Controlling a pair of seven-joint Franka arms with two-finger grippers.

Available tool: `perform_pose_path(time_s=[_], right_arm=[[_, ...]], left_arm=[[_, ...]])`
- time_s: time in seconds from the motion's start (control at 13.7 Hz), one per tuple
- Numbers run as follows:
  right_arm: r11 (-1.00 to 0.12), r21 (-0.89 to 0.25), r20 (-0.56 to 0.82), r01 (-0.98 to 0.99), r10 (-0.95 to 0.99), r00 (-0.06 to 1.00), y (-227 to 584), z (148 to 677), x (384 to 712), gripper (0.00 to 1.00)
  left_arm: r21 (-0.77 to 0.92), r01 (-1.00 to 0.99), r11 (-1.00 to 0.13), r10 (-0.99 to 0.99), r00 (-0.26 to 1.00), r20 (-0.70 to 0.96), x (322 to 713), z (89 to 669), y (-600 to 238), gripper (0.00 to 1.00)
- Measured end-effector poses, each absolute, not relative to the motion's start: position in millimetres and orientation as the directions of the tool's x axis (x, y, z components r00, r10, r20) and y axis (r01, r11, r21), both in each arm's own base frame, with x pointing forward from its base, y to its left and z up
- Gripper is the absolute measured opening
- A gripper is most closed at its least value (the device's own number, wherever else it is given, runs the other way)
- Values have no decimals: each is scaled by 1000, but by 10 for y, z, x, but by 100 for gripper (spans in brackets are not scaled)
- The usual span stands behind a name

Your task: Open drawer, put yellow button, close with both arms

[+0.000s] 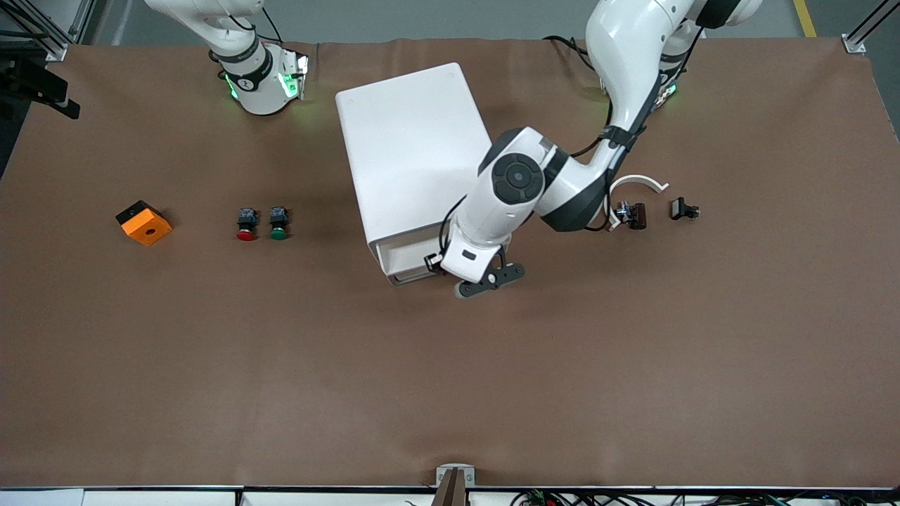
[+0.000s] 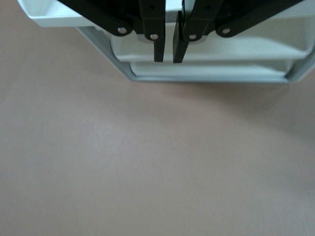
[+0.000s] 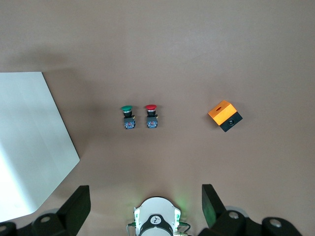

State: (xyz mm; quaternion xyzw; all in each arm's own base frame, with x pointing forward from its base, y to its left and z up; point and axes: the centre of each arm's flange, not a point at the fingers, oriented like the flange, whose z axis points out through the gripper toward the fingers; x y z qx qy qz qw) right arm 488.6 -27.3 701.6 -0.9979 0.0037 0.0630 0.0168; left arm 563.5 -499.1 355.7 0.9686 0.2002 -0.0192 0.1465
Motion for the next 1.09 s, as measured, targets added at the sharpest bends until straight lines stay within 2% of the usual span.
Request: perform_pose_path(time_s=[0.22, 0.36, 0.44, 0.51, 0.66, 1.02, 1.09], right_arm=[[-999, -33, -125, -10, -5, 992, -272, 7021, 4876, 100], [-999, -33, -118, -10, -6, 993, -274, 7020, 4849, 100], [-999, -33, -112, -10, -6, 994, -273, 7024, 4828, 100], [-999, -33, -108, -10, -6, 994, -272, 7031, 4811, 100], [-999, -34, -96, -7, -4, 995, -257, 7056, 4798, 100], [-1000, -30, -36, 1, 2, 999, -223, 7110, 4861, 100], [-1000, -30, -27, 1, 2, 1000, -223, 7118, 4871, 100]], left_arm=[[269, 394, -879, 380, 919, -104, 5533, 3555, -5095, 14], [272, 397, -877, 382, 918, -107, 5537, 3565, -5095, 22], [272, 398, -876, 383, 918, -107, 5540, 3564, -5091, 22], [273, 399, -875, 385, 917, -106, 5555, 3572, -5079, 29], [267, 420, -867, 409, 907, -99, 5682, 3567, -4934, 51], [243, 445, -862, 440, 895, -79, 6328, 3770, -3955, 100], [239, 431, -870, 428, 901, -66, 6422, 3895, -3740, 100]])
